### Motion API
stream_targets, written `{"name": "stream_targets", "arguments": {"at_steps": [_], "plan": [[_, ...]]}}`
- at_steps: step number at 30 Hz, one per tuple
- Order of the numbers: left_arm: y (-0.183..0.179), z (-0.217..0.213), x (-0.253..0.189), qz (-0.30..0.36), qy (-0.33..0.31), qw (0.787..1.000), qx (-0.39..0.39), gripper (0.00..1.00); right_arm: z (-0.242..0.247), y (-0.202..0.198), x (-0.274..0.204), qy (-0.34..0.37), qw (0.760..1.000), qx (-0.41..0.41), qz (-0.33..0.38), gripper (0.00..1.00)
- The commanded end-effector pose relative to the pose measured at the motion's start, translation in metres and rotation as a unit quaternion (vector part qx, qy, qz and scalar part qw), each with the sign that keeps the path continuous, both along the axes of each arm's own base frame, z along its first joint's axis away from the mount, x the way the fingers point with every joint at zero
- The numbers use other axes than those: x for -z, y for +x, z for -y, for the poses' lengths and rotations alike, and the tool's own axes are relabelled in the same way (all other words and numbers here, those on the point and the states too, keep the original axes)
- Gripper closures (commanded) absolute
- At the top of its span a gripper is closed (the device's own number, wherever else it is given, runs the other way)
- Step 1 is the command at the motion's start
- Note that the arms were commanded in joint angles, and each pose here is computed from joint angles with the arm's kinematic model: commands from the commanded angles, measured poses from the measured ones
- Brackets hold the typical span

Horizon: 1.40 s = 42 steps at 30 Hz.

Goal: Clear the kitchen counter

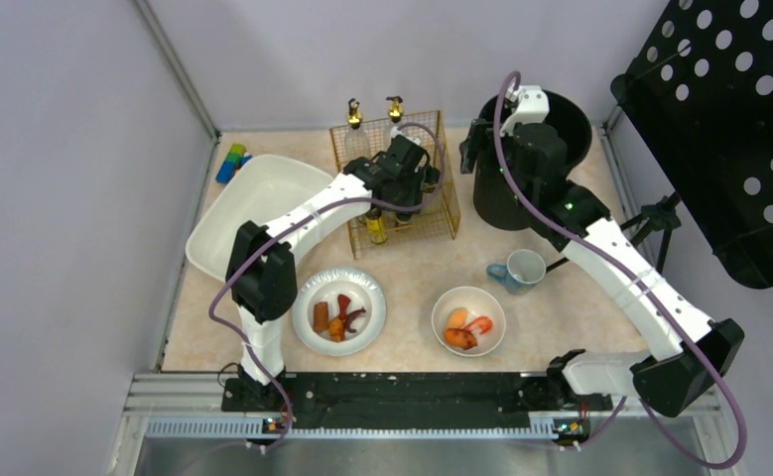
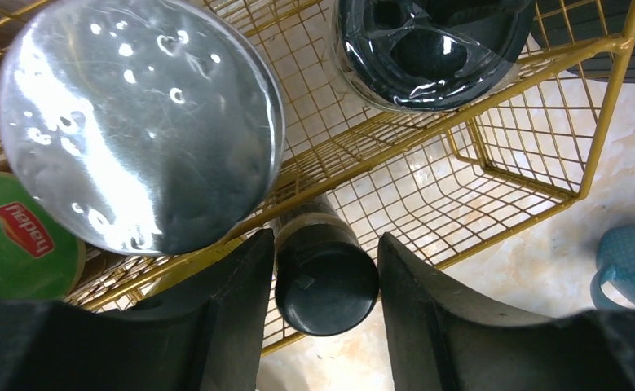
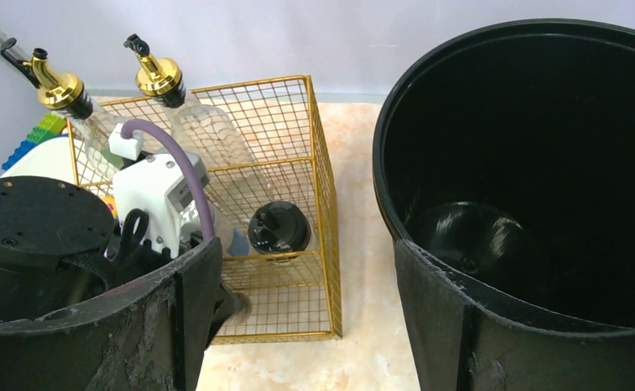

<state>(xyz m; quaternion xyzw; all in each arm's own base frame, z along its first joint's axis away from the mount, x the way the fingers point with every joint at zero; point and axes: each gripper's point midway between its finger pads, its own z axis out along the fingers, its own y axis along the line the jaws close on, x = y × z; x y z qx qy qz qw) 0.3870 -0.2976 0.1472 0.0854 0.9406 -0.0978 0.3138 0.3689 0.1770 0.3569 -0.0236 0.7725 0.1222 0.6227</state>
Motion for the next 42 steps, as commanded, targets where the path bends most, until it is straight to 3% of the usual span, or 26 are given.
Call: {"name": "stream_targets", "arguments": {"at_steps": [1,15,27,36,42], "plan": [[0.003,0.010,-0.020,0.012,-0.029,0.999,0.013,0.44,0.000,-0.006,-0.021,0.026,0.999,-0.007,0.028,0.24],[0.011,0.026,-0.075,0.051,-0.071,0.995,0.040,0.29,-0.002,-0.014,-0.024,0.033,0.999,-0.019,0.027,0.23],[0.002,0.020,-0.153,0.102,-0.100,0.988,0.059,0.27,-0.002,-0.033,-0.041,0.055,0.997,-0.047,0.040,0.23],[-0.059,-0.026,-0.237,0.166,-0.147,0.973,0.065,0.28,-0.017,-0.069,-0.035,0.068,0.988,-0.135,0.021,0.23],[-0.107,-0.062,-0.228,0.157,-0.163,0.973,0.054,0.28,-0.039,-0.092,-0.009,0.075,0.974,-0.214,-0.025,0.23]]}}
